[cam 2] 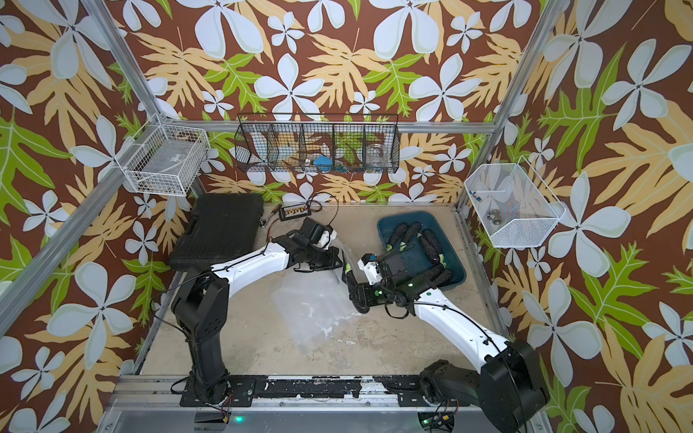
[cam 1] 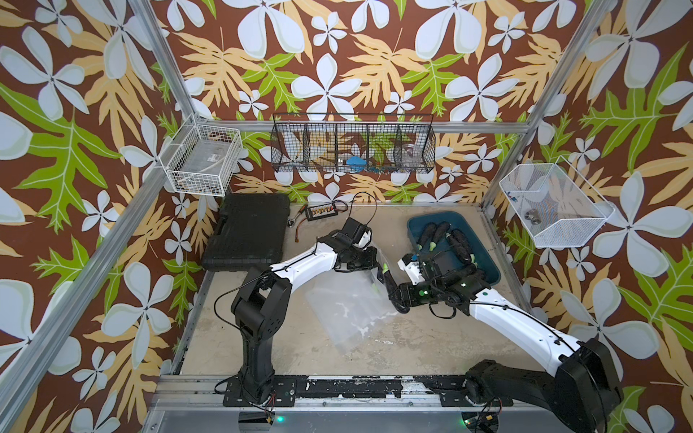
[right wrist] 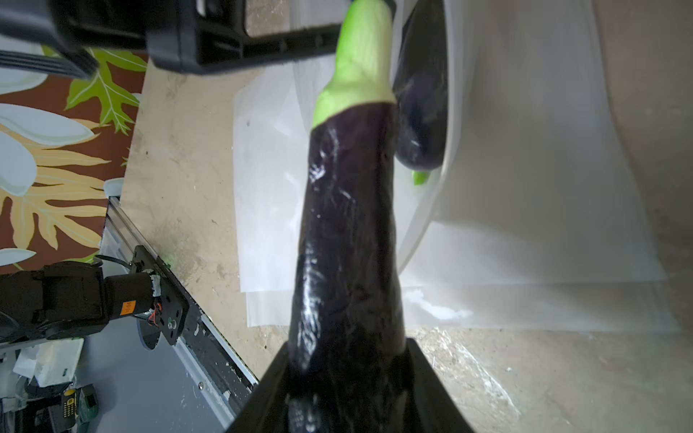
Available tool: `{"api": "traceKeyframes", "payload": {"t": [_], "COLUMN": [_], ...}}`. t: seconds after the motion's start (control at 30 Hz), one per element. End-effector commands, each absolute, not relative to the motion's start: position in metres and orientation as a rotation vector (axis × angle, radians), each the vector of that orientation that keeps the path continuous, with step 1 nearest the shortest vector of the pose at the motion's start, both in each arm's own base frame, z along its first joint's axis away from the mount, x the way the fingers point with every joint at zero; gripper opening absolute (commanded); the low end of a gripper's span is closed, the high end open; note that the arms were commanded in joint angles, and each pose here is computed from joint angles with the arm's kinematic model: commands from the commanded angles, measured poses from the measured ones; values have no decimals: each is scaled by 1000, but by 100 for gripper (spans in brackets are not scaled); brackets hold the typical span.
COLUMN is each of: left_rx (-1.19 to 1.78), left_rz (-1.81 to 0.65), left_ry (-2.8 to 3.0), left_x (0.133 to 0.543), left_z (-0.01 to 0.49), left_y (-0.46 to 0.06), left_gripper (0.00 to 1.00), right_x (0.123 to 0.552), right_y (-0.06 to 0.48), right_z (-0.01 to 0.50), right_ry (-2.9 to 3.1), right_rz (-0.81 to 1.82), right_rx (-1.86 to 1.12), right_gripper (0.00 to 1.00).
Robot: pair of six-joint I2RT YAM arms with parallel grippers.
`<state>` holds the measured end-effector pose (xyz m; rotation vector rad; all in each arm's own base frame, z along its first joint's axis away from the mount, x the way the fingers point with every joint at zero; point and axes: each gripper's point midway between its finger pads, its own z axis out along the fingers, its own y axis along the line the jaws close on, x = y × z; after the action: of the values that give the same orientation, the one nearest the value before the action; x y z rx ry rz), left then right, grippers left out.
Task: Place the eggplant in a zip-top bag and seal the zipper
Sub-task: Place the eggplant in the zipper food storage bag.
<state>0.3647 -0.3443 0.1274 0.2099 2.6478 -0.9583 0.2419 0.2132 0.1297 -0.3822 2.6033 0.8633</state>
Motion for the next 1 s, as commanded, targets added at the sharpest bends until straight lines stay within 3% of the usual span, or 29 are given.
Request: {"api": "traceKeyframes", "payload": {"t": [0.0,0.37,0.77,0.97], "left_rx": [247,398,427,396], "left_rz": [-936,-833,-956,-986], "left_ry": [2622,2634,2610,2627], "left_x": [364,332,319,321], "left_z": [135,129,144,138], "left_y": [-343,-351,-363,-361], "left_gripper": [2,2,2,2], "right_x": [243,264,300,309], "right_y": [212,215,232,240], "right_z": [123,118,122,146], "right_ry": [2646,2737,2749,2669], "right_rz": [833,731,633,639], "right_rx": [-376,-386,-402,-417], "right_gripper": [37,40,44,56]}}
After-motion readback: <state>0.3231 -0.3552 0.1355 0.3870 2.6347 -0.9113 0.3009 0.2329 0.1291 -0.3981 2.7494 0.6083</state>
